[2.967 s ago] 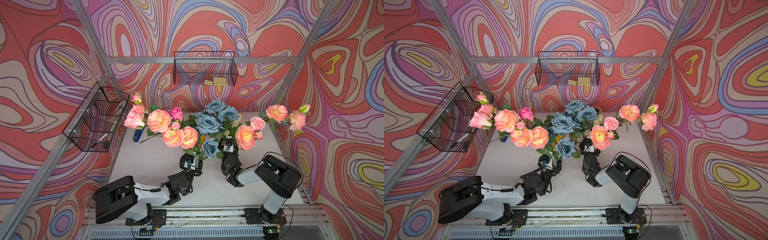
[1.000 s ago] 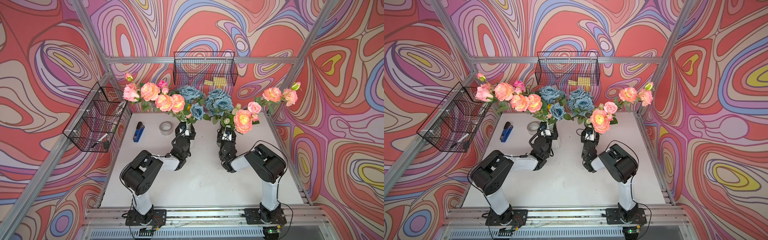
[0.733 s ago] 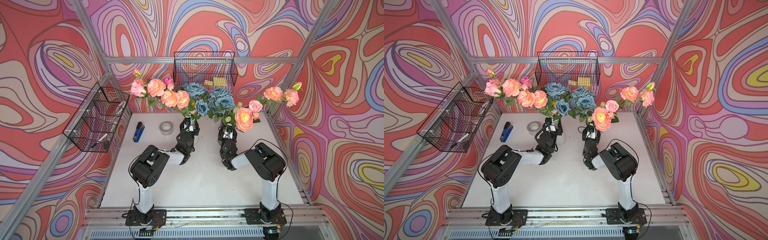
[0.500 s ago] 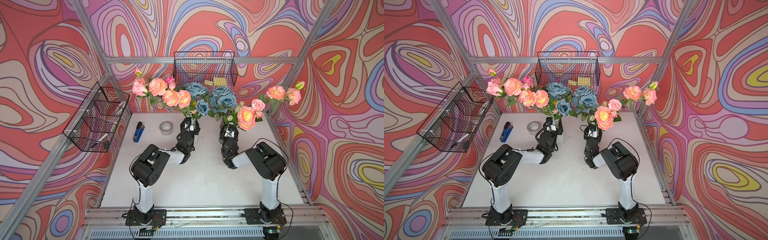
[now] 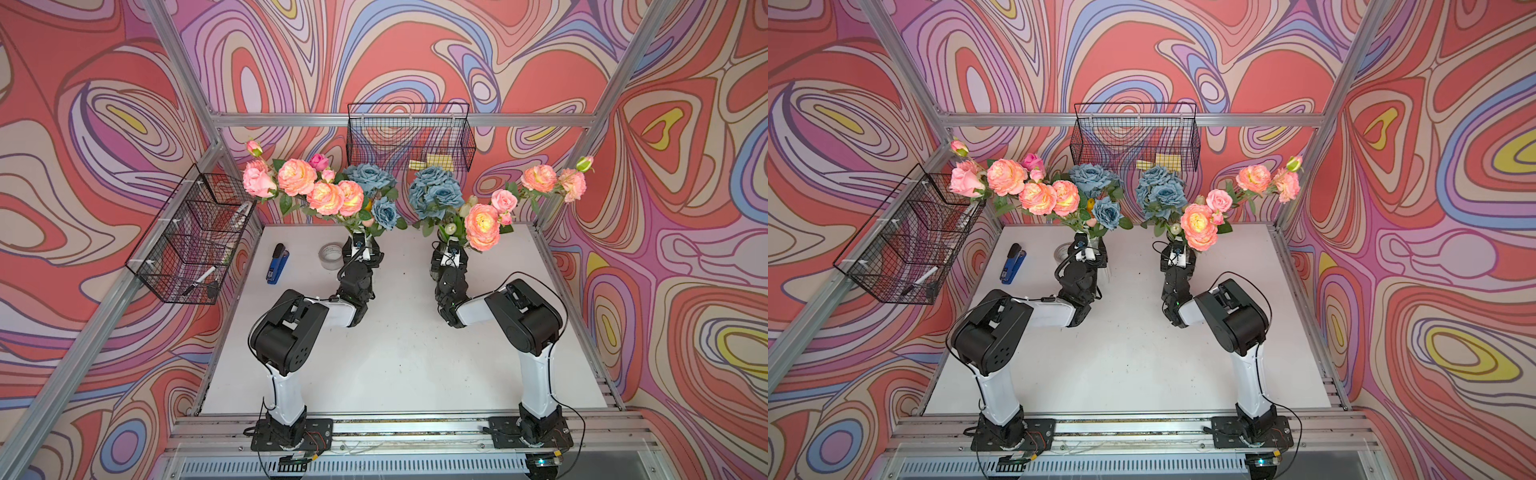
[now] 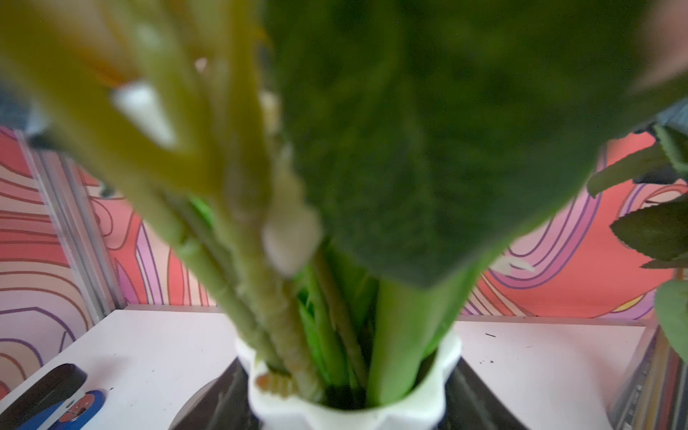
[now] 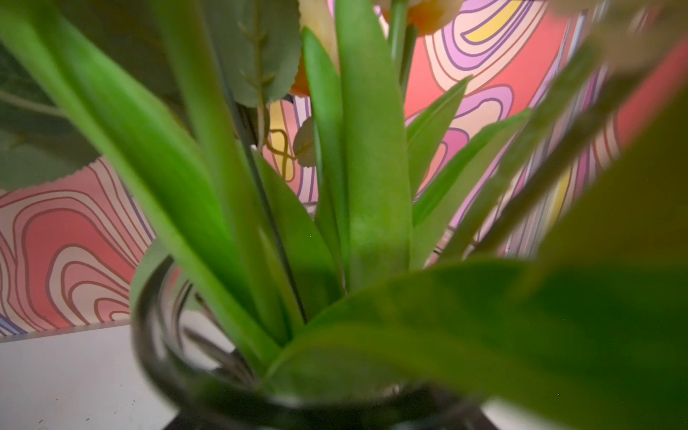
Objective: Pick out pink flowers from the vase
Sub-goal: Move the vase to the center of the board.
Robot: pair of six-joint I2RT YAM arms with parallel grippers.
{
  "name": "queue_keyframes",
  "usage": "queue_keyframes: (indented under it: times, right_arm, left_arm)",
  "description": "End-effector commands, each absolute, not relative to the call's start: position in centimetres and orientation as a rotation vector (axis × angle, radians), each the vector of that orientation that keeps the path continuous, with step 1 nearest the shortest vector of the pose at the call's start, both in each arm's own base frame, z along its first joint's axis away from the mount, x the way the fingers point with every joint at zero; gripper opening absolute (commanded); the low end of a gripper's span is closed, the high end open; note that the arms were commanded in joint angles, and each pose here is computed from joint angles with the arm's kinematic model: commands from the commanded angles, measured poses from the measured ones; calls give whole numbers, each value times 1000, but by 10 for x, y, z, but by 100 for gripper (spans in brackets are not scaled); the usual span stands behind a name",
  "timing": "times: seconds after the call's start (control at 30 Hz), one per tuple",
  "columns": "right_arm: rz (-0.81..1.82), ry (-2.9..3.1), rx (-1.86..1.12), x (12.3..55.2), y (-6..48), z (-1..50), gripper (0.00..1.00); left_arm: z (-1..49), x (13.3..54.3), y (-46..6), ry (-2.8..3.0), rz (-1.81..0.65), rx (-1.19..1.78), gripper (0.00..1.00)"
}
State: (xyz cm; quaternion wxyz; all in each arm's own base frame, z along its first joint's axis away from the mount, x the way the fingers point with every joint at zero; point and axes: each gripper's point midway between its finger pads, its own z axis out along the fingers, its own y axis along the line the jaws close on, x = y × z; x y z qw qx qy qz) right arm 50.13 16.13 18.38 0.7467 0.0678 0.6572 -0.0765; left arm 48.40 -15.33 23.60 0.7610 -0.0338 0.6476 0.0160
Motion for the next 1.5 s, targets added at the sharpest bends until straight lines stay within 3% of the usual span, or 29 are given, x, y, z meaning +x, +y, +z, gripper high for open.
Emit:
queue_keyframes:
  times: [0.0, 0.53, 0.8, 0.9, 1.0, 1.23, 1.47]
  right_arm:
    - [-74, 1391, 134, 504, 186, 201, 64]
    - [4, 1414, 53, 507, 245, 205, 65]
    - [26, 1440, 0, 507, 257, 203, 70]
    - [35, 1446, -18, 506, 261, 203, 80]
    - [54, 1460, -31, 503, 263, 204, 88]
    - [73, 1504, -57, 485, 259, 202, 97]
    - [101, 1537, -97, 456, 251, 199, 98]
  left_arm:
    - [269, 474, -123, 1323, 103, -140, 39]
    - [278, 455, -77, 1314, 200, -215, 41]
    - [270, 448, -70, 1324, 167, -276, 72]
    - [270, 441, -65, 1318, 143, -309, 80]
    - [272, 433, -62, 1312, 125, -327, 99]
    - [273, 414, -59, 1343, 45, -345, 100]
    - [266, 388, -64, 1396, -20, -355, 100]
